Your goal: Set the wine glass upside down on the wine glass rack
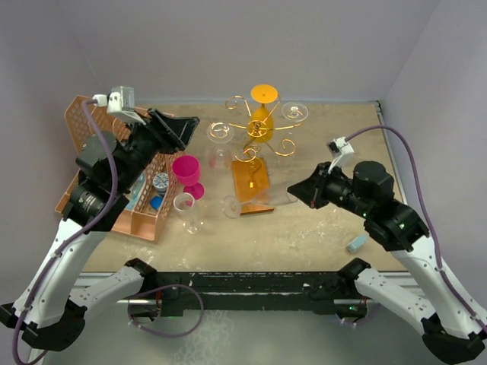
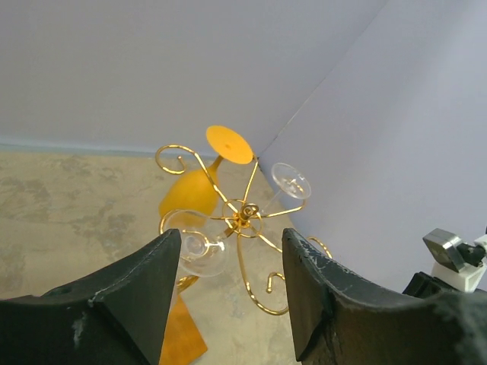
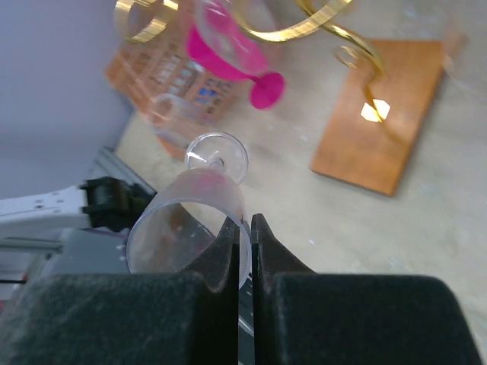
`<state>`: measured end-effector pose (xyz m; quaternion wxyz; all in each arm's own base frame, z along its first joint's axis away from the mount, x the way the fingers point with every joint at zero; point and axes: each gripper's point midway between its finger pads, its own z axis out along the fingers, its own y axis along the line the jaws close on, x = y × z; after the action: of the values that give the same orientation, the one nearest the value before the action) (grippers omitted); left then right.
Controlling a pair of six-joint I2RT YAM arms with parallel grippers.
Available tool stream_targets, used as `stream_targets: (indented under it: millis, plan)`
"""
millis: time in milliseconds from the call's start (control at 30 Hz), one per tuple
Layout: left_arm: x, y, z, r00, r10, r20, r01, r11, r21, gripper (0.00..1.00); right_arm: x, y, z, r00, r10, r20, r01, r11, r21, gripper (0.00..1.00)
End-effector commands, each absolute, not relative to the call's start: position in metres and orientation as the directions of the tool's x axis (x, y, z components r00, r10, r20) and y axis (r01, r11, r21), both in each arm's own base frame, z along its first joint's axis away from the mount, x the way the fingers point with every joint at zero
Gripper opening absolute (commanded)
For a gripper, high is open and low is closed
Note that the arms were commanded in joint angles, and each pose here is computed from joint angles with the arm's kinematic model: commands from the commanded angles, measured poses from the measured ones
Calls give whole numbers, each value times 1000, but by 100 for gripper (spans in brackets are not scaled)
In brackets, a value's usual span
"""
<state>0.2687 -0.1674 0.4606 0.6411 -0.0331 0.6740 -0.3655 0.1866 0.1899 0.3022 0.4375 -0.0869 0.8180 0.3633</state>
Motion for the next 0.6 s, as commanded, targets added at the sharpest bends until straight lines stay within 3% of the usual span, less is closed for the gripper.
stream_targets:
  millis: [0, 333, 567]
  plan:
    - [247, -161, 509, -65, -571, -819, 529, 676, -513, 54, 165, 216, 399, -440, 310, -843, -704, 463, 538, 0]
    - [191, -155, 591, 75, -709, -701, 748, 505, -431, 54, 169, 217, 503, -228, 537, -812, -823, 339, 456, 0]
    - [188, -152, 604, 62, -760, -648, 761, 456, -462, 54, 185, 192, 563, -115, 773, -624, -814, 287, 505, 0]
